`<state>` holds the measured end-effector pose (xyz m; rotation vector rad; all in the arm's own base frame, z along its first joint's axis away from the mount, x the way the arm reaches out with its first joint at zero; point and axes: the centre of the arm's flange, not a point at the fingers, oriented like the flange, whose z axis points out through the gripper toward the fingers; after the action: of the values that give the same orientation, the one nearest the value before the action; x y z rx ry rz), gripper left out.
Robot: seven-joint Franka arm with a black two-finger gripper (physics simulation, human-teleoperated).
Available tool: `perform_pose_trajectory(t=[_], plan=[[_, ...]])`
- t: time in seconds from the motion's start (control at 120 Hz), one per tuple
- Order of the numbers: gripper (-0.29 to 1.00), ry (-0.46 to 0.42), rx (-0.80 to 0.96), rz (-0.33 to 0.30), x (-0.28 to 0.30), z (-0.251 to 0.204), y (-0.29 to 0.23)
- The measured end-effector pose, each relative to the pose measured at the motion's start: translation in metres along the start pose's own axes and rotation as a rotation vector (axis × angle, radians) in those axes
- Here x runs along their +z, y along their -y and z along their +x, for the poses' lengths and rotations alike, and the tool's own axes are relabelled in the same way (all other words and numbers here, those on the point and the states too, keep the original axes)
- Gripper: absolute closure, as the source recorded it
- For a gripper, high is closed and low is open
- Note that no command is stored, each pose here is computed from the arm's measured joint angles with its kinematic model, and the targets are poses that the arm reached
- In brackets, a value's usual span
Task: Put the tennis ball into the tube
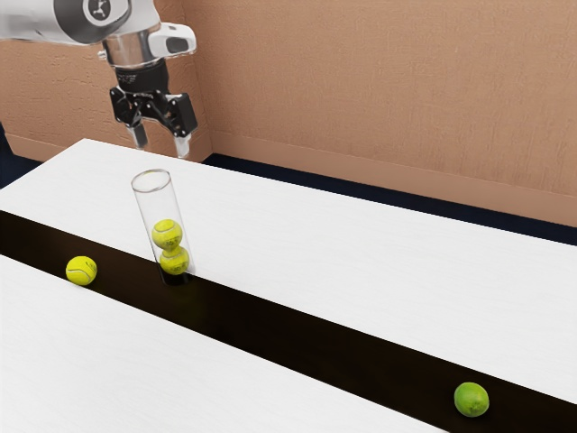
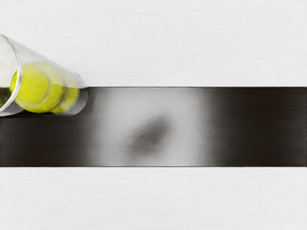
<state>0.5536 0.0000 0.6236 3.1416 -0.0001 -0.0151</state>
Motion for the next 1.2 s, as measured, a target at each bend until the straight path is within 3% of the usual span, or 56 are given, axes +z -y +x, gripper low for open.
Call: perform_pose_trajectory(t=[0.183,0.4,0.7,0.95,1.2], plan=[[0.00,-0.067,0.014,0.001,-0.031,-0.004,0.000],[0.00,-0.050,-0.025,0.012,-0.027,-0.051,0.030],[0.00,0.002,-0.128,0.016,0.026,-0.098,0.086],[0.00,0.013,-0.241,0.021,0.083,-0.075,0.153],[0.00,-0.034,-0.176,0.044,0.143,-0.038,0.216]])
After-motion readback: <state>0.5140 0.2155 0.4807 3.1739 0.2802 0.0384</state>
